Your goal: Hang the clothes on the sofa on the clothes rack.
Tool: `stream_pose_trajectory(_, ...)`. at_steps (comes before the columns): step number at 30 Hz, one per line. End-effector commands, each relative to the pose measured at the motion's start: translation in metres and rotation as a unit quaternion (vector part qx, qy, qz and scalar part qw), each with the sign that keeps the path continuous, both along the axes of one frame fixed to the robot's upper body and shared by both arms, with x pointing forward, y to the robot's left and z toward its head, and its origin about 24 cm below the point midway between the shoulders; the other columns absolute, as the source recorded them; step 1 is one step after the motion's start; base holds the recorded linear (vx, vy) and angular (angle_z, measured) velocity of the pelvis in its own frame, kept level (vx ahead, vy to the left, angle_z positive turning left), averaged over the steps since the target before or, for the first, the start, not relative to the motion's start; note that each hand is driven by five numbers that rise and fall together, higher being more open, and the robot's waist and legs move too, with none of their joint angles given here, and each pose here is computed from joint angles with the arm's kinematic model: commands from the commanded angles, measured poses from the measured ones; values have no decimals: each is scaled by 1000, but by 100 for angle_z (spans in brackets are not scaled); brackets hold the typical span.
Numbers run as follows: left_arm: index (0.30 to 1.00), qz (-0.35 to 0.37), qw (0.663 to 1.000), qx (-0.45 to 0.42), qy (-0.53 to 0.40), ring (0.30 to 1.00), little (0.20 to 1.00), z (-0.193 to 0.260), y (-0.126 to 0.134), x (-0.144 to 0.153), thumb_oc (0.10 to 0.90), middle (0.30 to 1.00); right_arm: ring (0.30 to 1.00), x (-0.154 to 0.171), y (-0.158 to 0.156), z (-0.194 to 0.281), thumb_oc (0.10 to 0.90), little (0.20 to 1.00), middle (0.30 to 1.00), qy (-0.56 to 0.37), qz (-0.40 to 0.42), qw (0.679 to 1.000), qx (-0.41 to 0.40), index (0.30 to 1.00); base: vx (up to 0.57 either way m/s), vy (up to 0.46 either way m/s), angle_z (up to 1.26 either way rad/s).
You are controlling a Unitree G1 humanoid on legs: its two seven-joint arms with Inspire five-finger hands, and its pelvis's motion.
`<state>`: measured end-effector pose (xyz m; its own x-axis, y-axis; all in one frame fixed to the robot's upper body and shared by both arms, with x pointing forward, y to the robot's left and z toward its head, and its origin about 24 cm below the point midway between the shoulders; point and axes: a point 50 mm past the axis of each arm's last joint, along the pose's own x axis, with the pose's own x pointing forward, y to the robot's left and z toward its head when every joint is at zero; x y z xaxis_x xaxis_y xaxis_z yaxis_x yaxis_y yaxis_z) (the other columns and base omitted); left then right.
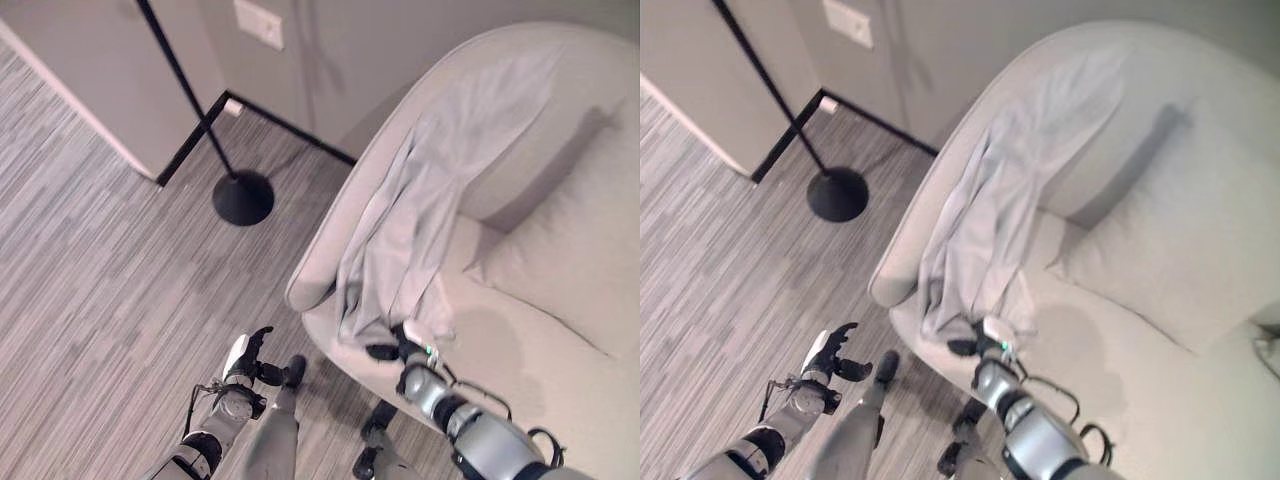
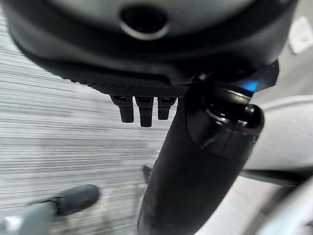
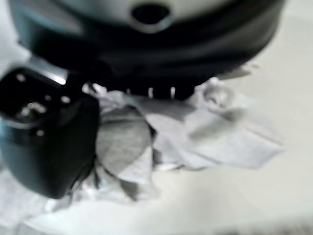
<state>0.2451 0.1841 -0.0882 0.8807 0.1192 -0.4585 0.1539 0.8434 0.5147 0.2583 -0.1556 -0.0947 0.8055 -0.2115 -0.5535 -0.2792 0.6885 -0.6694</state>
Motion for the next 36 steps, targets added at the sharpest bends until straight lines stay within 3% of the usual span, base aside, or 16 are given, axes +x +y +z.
stream_pose_trajectory(1, 900, 16, 1000, 8, 22, 900, 900, -12, 11, -20, 800, 900, 300, 46, 2, 43, 400, 300, 300, -119, -104, 978, 137, 300, 85, 43, -59)
stream_pose_trajectory(2, 900, 27, 999, -1, 30, 900, 900, -15, 12, -26, 800, 900, 300, 43, 7, 44, 400, 300, 300, -135, -143, 956, 217, 300, 105, 67, -50)
stream_pose_trajectory(4, 900, 80, 994, -47, 51, 900, 900, -23, 22, -47, 800, 900, 300, 47, 4, 80, 400, 300, 300, -234, -177, 868, 401, 300, 145, 101, -21)
stream_pose_trajectory(7, 900, 111, 988, -93, 56, 900, 900, -24, 29, -61, 800, 900, 300, 58, -30, 139, 400, 300, 300, -348, -152, 800, 465, 300, 160, 66, -63)
stream_pose_trajectory(9, 900, 122, 983, -138, 16, 900, 900, -10, 30, -54, 800, 900, 300, 66, -50, 197, 400, 300, 300, -433, -88, 777, 448, 300, 97, 31, -18)
stream_pose_trajectory(14, 900, 114, 976, -164, -84, 900, 900, 27, 34, -32, 800, 900, 300, 74, -64, 263, 400, 300, 300, -515, -21, 753, 408, 300, 35, 9, -14)
stream_pose_trajectory(16, 900, 114, 976, -164, -83, 900, 900, 27, 34, -32, 800, 900, 300, 74, -63, 264, 400, 300, 300, -515, -21, 753, 408, 300, 10, 4, -2)
stream_pose_trajectory(25, 900, 98, 956, -58, -270, 900, 900, 99, 45, 8, 800, 900, 300, 61, -47, 343, 400, 300, 300, -609, 96, 689, 381, 300, 9, 2, -6)
stream_pose_trajectory(31, 900, 42, 937, -2, -347, 900, 900, 129, 27, 35, 800, 900, 300, 53, -26, 391, 400, 300, 300, -663, 155, 631, 371, 300, 3, 3, -10)
stream_pose_trajectory(33, 900, -4, 937, 8, -350, 900, 900, 129, 6, 41, 800, 900, 300, 50, -15, 431, 400, 300, 300, -696, 184, 592, 363, 300, 18, 14, -15)
stream_pose_trajectory(36, 900, -25, 936, -1, -351, 900, 900, 129, -8, 44, 800, 900, 300, 49, -9, 447, 400, 300, 300, -704, 195, 576, 367, 300, 2, 3, -14)
